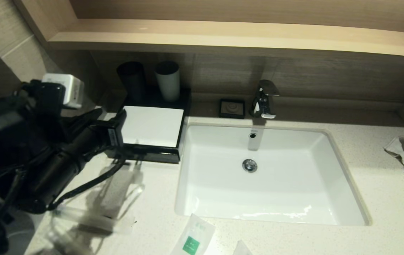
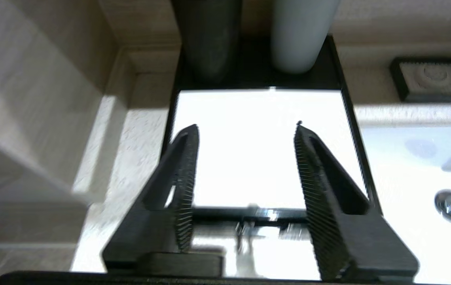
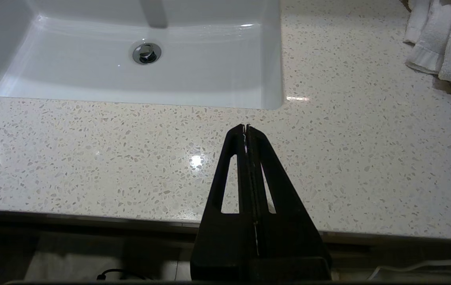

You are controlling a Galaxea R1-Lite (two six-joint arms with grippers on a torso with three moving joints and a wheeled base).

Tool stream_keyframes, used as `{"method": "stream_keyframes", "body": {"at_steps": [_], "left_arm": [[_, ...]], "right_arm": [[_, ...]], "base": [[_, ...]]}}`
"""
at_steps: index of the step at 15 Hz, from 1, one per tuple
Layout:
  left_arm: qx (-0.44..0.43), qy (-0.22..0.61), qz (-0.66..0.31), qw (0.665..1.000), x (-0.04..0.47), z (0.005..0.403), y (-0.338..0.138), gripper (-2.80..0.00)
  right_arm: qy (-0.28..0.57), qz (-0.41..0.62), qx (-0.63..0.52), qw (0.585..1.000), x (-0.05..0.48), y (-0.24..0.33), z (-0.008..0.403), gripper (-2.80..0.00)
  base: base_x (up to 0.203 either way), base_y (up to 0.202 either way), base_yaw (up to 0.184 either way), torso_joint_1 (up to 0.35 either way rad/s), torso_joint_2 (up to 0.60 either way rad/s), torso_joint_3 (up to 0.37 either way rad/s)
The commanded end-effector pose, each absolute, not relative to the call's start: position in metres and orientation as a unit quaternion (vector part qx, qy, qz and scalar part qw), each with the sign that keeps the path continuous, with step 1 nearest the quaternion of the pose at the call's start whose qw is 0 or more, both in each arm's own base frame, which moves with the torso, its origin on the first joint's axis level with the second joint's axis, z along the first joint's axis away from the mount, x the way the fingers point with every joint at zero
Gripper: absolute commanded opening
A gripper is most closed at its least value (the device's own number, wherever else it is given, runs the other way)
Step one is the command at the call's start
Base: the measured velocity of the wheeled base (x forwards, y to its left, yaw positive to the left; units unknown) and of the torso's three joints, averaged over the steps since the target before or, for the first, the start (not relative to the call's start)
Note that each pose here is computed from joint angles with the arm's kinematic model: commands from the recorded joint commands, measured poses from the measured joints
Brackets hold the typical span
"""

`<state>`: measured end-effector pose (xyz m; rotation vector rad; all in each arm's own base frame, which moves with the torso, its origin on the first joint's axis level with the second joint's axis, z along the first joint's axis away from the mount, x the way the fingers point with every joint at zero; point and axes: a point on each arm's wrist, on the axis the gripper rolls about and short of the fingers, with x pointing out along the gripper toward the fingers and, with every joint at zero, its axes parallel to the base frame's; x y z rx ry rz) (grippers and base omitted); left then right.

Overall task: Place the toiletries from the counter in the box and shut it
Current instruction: Open the drawer

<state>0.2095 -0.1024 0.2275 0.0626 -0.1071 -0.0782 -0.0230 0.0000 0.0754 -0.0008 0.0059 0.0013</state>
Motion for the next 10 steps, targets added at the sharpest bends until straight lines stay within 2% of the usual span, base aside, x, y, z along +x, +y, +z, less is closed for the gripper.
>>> {"method": "stream_keyframes", "body": {"at_steps": [1,7,10], "left_arm": [[0.034,-0.046,-0.039,0.998,0.171,0.236,-0.082,-2.8],[0.078,0.059,-0.044,0.994,0.146,0.184,-0.068,-2.8],[0.061,0.09,-0.042,0.993,0.146,0.169,-0.068,-2.8]], "right_arm": [[0.003,0.001,-0.001,1.0,-0.023,0.0,0.075,-2.8],[0.003,0.001,-0.001,1.0,-0.023,0.0,0.075,-2.8],[0.003,0.001,-0.001,1.0,-0.023,0.0,0.075,-2.8]], "base": [[0.0,0.0,0.0,0.0,0.0,0.0],[0.0,0.0,0.0,0.0,0.0,0.0],[0.0,0.0,0.0,0.0,0.0,0.0]]}}
